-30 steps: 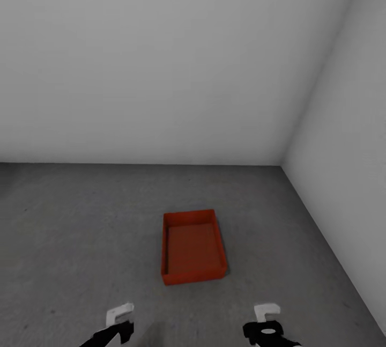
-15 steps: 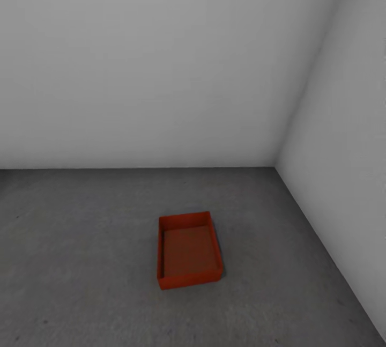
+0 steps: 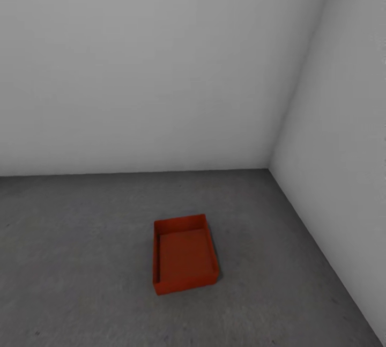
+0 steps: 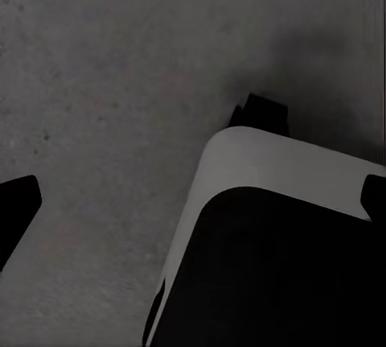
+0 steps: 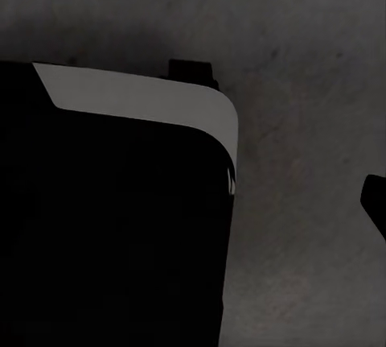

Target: Move the two storage containers from the living room to the garage. In the garage, place one container on the floor and stack the other container on top of it (either order is fine).

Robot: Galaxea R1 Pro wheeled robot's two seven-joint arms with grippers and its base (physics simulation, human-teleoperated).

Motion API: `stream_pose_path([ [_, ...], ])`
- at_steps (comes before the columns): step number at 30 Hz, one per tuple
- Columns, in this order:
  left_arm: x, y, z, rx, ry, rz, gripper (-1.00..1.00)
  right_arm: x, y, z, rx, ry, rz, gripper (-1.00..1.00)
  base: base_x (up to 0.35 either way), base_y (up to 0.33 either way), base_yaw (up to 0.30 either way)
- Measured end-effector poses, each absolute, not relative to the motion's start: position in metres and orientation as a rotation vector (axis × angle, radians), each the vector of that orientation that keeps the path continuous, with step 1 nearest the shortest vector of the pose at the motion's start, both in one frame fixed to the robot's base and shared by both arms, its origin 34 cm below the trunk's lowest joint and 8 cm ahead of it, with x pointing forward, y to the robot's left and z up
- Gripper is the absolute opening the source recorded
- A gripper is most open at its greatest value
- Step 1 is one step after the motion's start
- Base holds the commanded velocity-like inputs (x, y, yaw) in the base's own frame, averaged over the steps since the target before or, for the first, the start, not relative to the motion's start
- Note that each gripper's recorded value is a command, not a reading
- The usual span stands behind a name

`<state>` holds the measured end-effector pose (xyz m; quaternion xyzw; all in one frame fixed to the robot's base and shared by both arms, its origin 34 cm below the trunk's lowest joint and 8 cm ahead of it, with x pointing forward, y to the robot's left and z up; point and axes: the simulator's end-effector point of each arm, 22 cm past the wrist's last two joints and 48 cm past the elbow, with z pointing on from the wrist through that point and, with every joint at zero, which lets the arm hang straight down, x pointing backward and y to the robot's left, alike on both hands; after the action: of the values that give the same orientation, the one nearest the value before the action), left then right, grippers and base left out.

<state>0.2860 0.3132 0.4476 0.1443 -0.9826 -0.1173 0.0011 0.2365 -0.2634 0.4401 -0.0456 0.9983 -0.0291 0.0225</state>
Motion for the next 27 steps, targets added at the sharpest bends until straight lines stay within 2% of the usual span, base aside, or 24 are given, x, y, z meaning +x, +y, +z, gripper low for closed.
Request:
stream_pose_path([
  [27, 0.300, 0.312, 0.453, 0.462, -3.119, -0.362, 1.00, 0.219, -0.243, 0.443, -0.160, 3.094, 0.012, 1.00, 0.000, 0.000, -0.003],
])
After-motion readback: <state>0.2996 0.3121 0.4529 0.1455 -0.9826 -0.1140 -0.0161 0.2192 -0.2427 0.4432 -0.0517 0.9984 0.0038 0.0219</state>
